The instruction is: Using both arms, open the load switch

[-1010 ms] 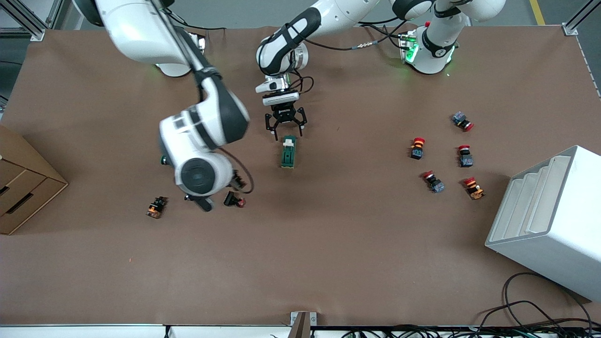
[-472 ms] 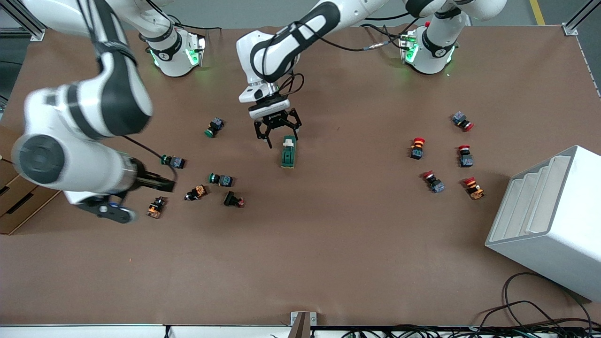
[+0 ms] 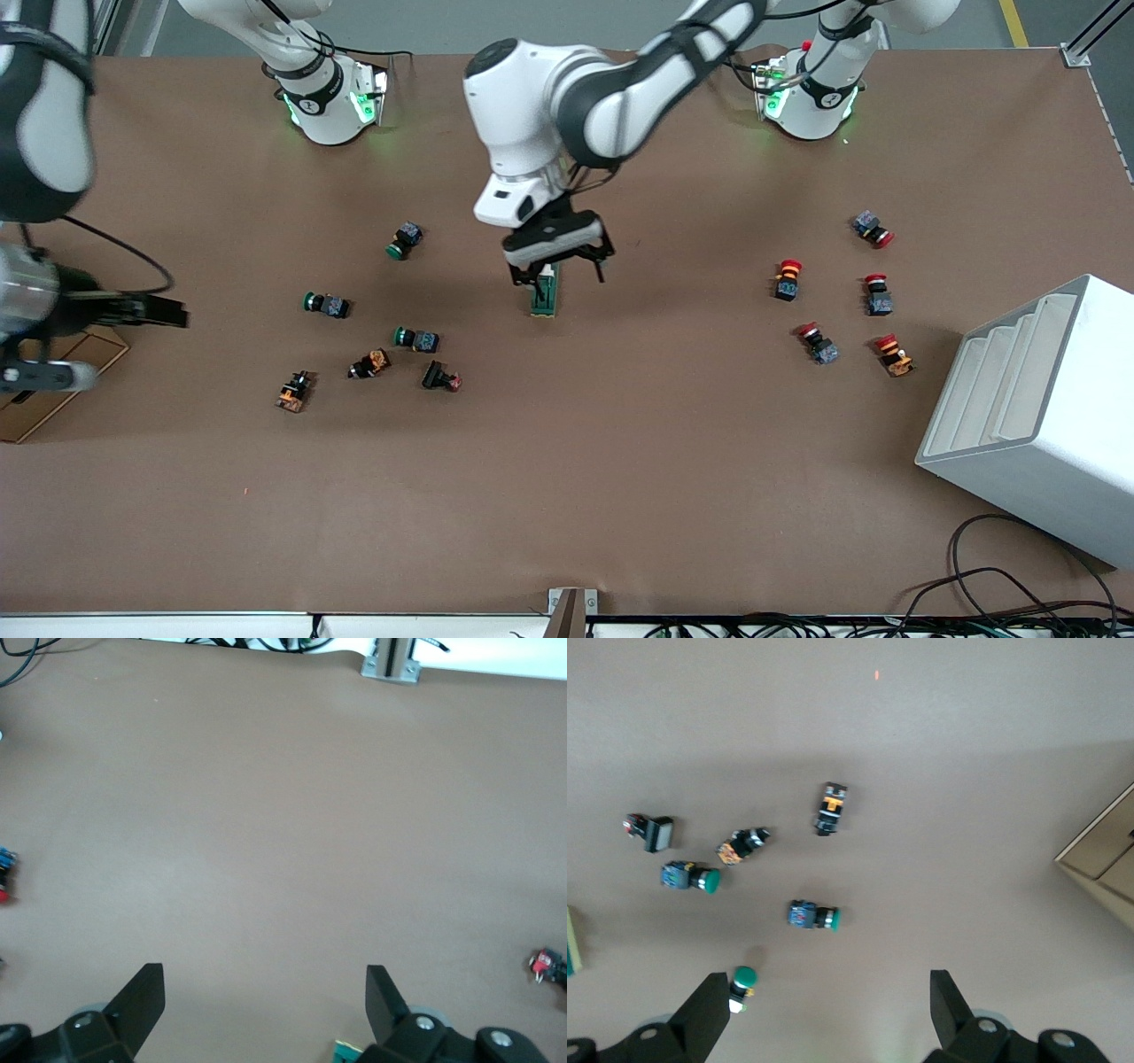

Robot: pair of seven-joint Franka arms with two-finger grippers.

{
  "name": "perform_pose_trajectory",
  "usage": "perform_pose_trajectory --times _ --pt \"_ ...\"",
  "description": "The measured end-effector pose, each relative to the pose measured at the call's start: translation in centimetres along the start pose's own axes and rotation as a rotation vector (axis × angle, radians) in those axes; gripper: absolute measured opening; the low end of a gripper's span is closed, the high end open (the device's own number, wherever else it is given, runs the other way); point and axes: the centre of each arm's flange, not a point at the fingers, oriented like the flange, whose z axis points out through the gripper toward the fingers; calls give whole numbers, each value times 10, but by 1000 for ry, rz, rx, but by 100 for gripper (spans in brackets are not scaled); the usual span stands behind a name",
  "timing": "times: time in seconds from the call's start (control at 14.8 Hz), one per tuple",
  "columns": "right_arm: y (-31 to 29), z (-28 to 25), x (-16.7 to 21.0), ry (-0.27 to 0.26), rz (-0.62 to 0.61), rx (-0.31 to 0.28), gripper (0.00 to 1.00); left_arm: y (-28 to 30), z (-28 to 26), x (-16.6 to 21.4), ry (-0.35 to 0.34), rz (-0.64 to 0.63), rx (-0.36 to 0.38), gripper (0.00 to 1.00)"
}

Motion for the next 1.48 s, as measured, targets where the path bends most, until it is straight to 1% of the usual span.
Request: perform_pose_trajectory --times 0.13,0.34,0.4,0.54,0.61,0.67,0.74,0.81,0.88,0.94,1.08,1.28,1.48 --pt "24 -1 -1 5 -26 6 100 -31 -12 48 -57 -49 -21 100" --pt "27 -10 -3 27 -30 5 100 -79 -26 113 -143 -157 -67 100" --pt "27 -13 -3 32 -29 5 100 -100 -30 135 -171 -173 -85 100" --pt "29 -13 -4 33 -26 6 100 -149 -34 179 -231 -155 -111 100" --pt "30 -13 -4 31 -25 7 100 -173 -37 198 -247 -139 -123 100" --pt "29 -12 -5 20 -27 9 100 -197 -41 215 -257 -123 -137 100" --pt "27 -12 -9 -4 -26 12 100 -220 -46 228 -269 -99 -149 100" --pt "24 -13 -14 -24 -7 15 100 -244 -51 240 -285 -68 -153 100" --pt "21 -17 -18 -31 36 17 100 -268 -56 249 -297 -40 -152 100" --pt "16 -23 -23 -30 81 19 100 -293 -61 258 -313 -16 -149 100" --pt "7 -33 -32 -33 115 18 100 -346 -73 270 -364 39 -158 100" --pt "-2 -44 -39 -17 77 17 100 -418 -93 279 -404 118 -155 100" --pt "-2 -57 -50 7 43 18 100 -448 -97 276 -442 197 -151 100"
